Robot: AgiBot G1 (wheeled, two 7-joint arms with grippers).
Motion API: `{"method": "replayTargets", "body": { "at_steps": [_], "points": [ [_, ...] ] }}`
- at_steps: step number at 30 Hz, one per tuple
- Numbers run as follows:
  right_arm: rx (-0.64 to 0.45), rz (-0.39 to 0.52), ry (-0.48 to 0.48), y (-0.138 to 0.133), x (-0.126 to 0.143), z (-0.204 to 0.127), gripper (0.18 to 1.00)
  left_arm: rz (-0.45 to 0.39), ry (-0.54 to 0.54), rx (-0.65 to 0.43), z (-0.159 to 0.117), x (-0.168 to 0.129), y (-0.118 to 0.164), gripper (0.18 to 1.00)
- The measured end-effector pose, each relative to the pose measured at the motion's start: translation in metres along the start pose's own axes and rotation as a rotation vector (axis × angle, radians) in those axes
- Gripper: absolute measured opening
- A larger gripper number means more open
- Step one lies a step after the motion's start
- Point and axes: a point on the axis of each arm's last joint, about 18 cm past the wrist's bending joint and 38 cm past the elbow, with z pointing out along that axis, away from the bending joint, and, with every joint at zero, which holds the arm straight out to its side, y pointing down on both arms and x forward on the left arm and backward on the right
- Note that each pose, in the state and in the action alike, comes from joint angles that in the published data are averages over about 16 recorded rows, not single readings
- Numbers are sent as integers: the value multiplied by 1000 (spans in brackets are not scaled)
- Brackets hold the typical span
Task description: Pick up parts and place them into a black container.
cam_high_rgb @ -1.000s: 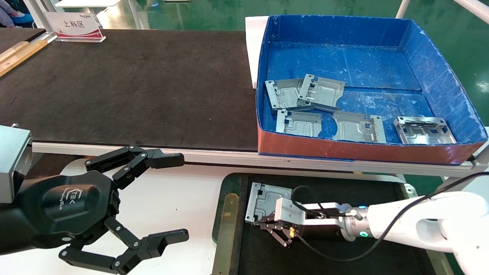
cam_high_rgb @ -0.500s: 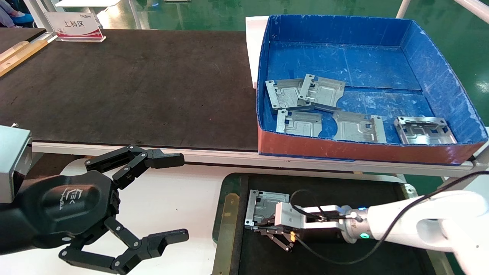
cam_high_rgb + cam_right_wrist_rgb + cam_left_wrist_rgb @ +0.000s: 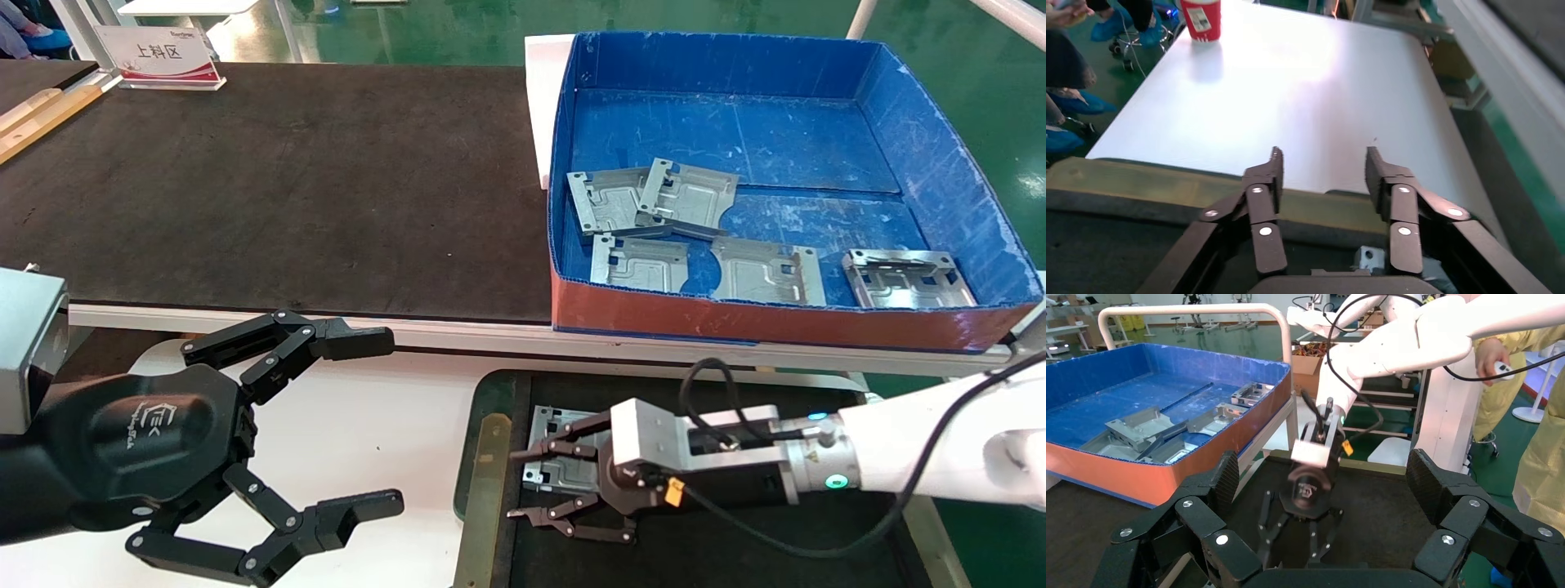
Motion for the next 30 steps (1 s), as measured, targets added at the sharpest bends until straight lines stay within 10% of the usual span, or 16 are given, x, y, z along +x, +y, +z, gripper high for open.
{"method": "replayTargets", "body": {
  "at_steps": [30],
  "points": [
    [250,16,81,-67,3,-77,971,0,0,0,0,0,0,1001]
  ]
}}
